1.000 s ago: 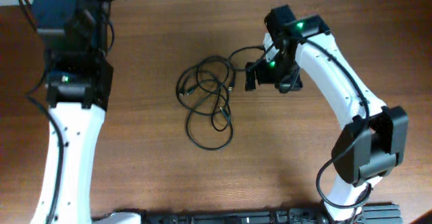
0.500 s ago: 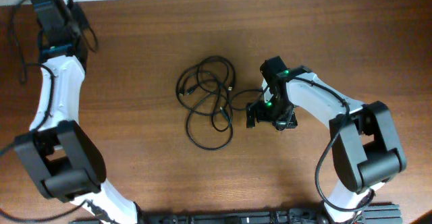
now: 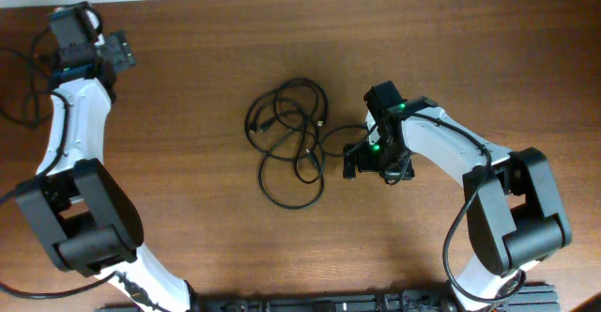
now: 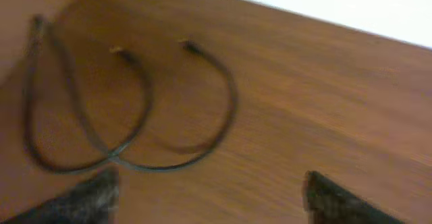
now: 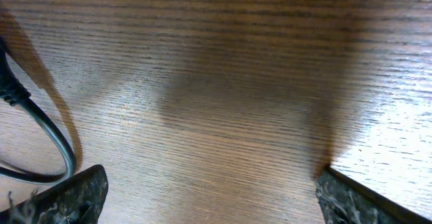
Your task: Untangle cables
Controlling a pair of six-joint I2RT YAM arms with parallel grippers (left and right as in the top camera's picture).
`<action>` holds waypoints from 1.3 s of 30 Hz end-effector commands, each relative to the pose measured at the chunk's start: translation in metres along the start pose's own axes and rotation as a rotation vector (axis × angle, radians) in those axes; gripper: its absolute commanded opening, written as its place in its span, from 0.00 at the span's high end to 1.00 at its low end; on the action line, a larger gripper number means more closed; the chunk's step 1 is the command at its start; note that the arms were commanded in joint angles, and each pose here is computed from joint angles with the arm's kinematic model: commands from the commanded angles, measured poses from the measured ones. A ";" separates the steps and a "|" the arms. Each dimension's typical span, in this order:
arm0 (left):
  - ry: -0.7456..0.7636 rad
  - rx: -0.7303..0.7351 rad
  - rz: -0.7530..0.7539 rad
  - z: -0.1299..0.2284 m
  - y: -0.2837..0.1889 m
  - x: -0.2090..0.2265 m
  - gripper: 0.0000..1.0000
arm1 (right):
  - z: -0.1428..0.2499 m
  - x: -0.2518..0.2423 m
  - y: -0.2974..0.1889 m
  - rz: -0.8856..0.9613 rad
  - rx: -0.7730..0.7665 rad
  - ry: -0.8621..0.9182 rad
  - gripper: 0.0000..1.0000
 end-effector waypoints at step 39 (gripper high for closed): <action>0.022 -0.237 0.219 -0.017 0.058 -0.002 1.00 | 0.009 -0.016 0.036 0.039 0.061 0.008 0.02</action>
Point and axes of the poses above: each gripper's point midway between its finger pads, its own y axis out along the fingers, its own x axis along the line the jaws close on, z = x × y, the point moved 2 cm from there along -y, back along the fingers, and after that the axes turned 12 degrees about y, right-handed, at the moved point
